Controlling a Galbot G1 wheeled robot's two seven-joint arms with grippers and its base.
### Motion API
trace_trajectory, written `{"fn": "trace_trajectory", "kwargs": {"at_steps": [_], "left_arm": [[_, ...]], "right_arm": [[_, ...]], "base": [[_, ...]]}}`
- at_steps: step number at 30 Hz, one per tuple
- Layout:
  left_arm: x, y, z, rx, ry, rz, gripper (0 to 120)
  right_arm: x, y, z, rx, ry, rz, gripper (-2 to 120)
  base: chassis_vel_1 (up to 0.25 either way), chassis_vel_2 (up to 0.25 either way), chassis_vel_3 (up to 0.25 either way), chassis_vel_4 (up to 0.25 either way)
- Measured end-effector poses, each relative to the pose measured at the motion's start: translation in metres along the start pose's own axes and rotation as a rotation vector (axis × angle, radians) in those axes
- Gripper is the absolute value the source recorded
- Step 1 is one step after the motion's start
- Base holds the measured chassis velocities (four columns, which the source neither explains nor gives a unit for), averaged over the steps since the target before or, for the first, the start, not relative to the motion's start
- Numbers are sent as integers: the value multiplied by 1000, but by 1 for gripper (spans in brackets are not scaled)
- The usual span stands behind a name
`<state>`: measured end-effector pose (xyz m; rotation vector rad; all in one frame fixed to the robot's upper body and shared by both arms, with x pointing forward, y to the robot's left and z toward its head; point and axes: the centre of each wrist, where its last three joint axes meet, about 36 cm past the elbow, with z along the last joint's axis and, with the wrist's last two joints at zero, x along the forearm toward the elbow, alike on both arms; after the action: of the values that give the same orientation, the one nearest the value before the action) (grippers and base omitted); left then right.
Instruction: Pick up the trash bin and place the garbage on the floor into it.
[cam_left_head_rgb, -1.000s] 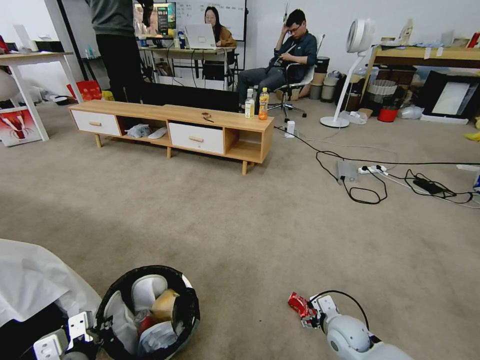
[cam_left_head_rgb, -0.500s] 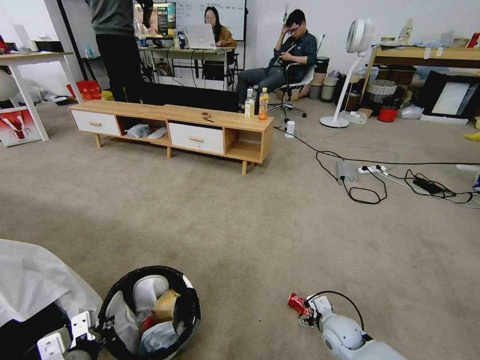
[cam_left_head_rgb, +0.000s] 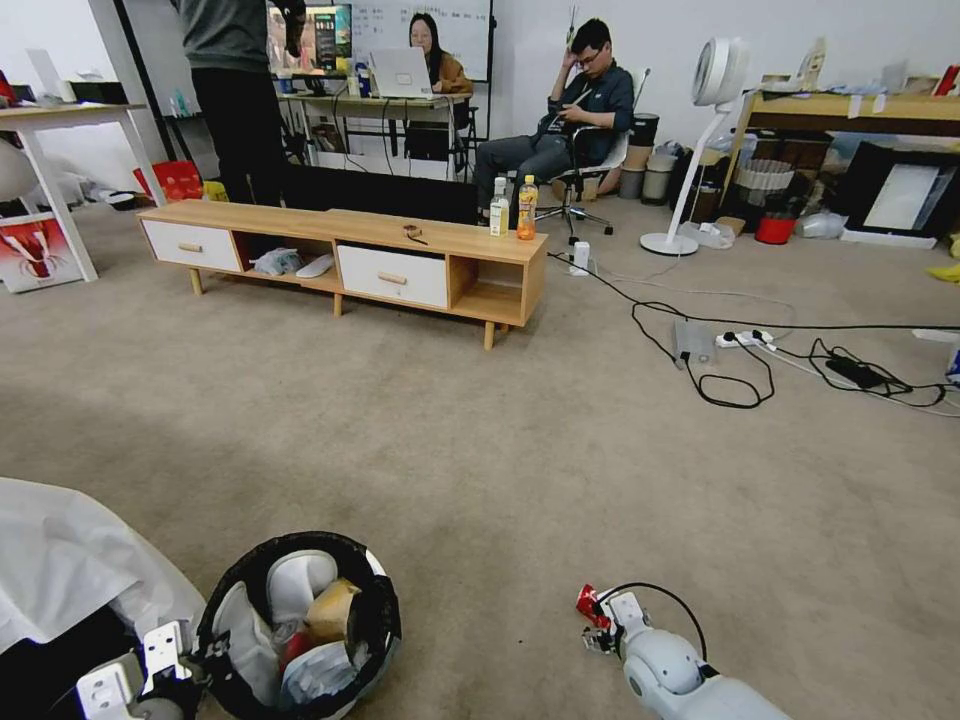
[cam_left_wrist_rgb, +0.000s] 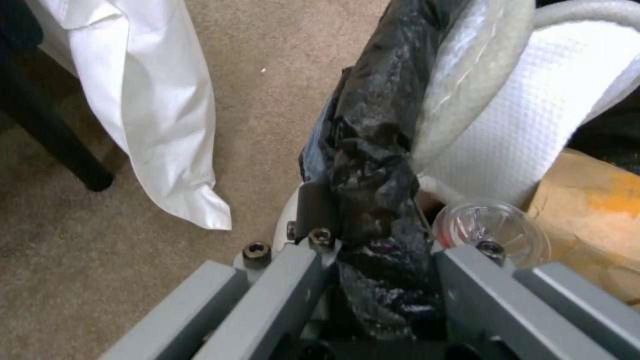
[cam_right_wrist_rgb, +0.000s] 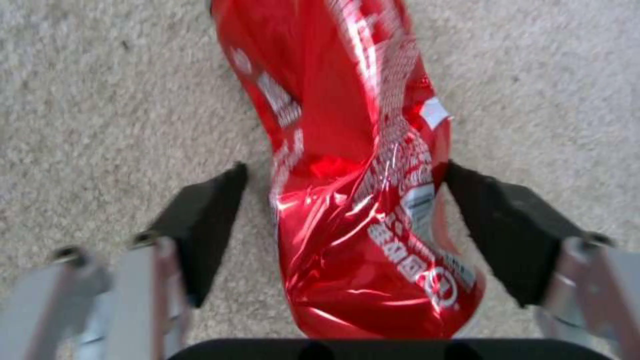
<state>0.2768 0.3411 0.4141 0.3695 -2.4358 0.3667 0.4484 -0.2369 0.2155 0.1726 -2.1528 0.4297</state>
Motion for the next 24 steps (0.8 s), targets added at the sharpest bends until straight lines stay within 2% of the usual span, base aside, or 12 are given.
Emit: {"fn": "trace_trajectory", "kwargs": {"at_steps": [2,5,6,8,9,11,12,15,20,24], "left_arm": [[0,0,0,0,0,1,3],[0,-1,0,1,0,1,3],[0,-1,0,1,0,1,3],[0,-1,0,0,1,-1,3],[0,-1,0,0,1,-1,3],[0,0,1,0,1,-2,3],[0,0,1,0,1,-2,3],[-1,-1,1,1,1,-1,3],[0,-1,1,-2,3,-2,3],[1,-2,-1,-4,-4,2,3]], "right_arm": [[-1,1,1,0,0,0,71],[-3,3,4,0,-2,-2,54],[-3,3,4,0,-2,-2,54],[-2,3,7,1,-3,-2,42],[-2,3,7,1,-3,-2,42],[-1,1,9,3,-3,1,33],[-1,1,9,3,-3,1,33],[2,-5,14,7,-8,9,19],[15,-17,14,14,-40,20,10],[35,-28,4,21,-90,28,10]], "base": [[0,0,0,0],[0,0,0,0],[0,0,0,0],[0,0,0,0],[0,0,0,0],[0,0,0,0],[0,0,0,0],[0,0,0,0],[0,0,0,0],[0,0,0,0]]}}
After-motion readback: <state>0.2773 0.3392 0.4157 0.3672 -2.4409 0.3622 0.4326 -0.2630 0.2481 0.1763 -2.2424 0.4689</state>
